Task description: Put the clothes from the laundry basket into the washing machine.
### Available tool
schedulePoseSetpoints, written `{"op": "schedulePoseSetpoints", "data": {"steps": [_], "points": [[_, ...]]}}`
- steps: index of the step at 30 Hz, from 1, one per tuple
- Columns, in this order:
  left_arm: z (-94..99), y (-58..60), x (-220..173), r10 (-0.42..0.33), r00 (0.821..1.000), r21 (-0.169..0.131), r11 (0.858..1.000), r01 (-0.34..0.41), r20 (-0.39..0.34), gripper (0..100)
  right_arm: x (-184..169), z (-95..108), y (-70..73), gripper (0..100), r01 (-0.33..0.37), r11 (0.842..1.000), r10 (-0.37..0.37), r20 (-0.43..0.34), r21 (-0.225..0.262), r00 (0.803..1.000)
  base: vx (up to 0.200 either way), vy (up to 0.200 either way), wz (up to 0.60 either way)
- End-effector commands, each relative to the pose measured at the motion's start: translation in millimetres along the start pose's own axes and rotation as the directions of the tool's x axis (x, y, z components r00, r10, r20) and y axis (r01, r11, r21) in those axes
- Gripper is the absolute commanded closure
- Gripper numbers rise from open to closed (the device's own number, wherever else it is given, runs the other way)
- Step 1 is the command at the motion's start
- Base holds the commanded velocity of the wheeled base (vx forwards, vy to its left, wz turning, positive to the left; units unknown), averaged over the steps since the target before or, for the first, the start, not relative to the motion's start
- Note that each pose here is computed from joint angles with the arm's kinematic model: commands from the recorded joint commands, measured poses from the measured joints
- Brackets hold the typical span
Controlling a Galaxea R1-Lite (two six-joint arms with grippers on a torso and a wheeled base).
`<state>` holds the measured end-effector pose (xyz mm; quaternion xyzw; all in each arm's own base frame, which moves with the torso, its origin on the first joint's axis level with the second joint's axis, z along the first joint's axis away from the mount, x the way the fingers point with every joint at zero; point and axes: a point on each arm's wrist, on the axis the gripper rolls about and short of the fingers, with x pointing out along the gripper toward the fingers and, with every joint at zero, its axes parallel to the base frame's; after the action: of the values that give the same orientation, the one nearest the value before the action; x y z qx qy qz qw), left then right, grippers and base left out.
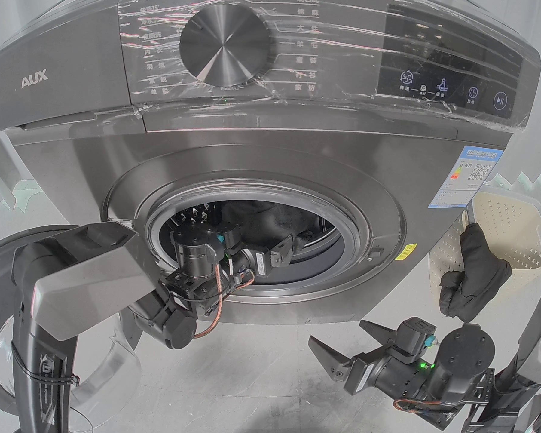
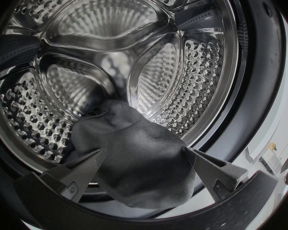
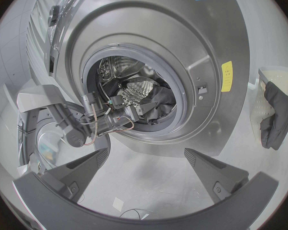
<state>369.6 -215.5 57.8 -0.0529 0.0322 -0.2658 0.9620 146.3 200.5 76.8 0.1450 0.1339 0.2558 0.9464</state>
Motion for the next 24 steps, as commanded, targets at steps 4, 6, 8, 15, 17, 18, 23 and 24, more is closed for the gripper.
{"op": "schedulePoseSetpoints", "data": {"steps": [4,6,8,15,17,18,23,24], "points": [[-25.4,-1.9,36.1,-0.015,0.999,-0.003,1.0,0.014,-0.037,0,-13.4,11.6,-0.1,0,-0.03,1.0,0.03,0.03,-0.005,0.999,0.0,0.0,0.0],[-27.0,-0.2,41.7,-0.009,0.999,-0.003,1.0,0.009,-0.044,100,-13.5,11.5,0.2,0,-0.032,0.999,0.032,0.029,-0.007,0.999,0.0,0.0,0.0],[-23.8,-0.4,48.2,-0.005,1.0,-0.006,1.0,0.004,-0.03,100,-14.2,12.0,0.1,0,-0.032,0.999,0.032,0.031,-0.008,0.999,0.0,0.0,0.0],[-14.0,3.6,69.2,0.017,1.0,-0.007,1.0,-0.017,0.011,100,-14.1,11.5,3.5,0,-0.046,0.999,0.046,0.032,-0.007,0.998,0.0,0.0,0.0],[-9.7,8.1,76.1,0.034,0.998,-0.008,0.999,-0.034,0.044,100,-14.2,11.5,4.3,0,-0.049,0.999,0.049,0.032,-0.006,0.998,0.0,0.0,0.0],[-2.7,15.1,81.8,0.071,0.994,-0.009,0.997,-0.071,0.083,100,-14.0,11.7,4.5,0,-0.05,0.999,0.05,0.033,-0.005,0.998,0.0,0.0,0.0],[17.8,30.7,96.9,0.139,0.969,-0.029,0.99,-0.136,0.204,100,-13.5,12.1,4.9,0,-0.051,0.999,0.051,0.036,-0.004,0.998,0.0,0.0,0.0],[22.4,33.3,101.9,0.154,0.958,-0.035,0.988,-0.15,0.242,100,-13.3,11.8,4.9,0,-0.05,0.999,0.051,0.034,-0.005,0.998,0.0,0.0,0.0]]}}
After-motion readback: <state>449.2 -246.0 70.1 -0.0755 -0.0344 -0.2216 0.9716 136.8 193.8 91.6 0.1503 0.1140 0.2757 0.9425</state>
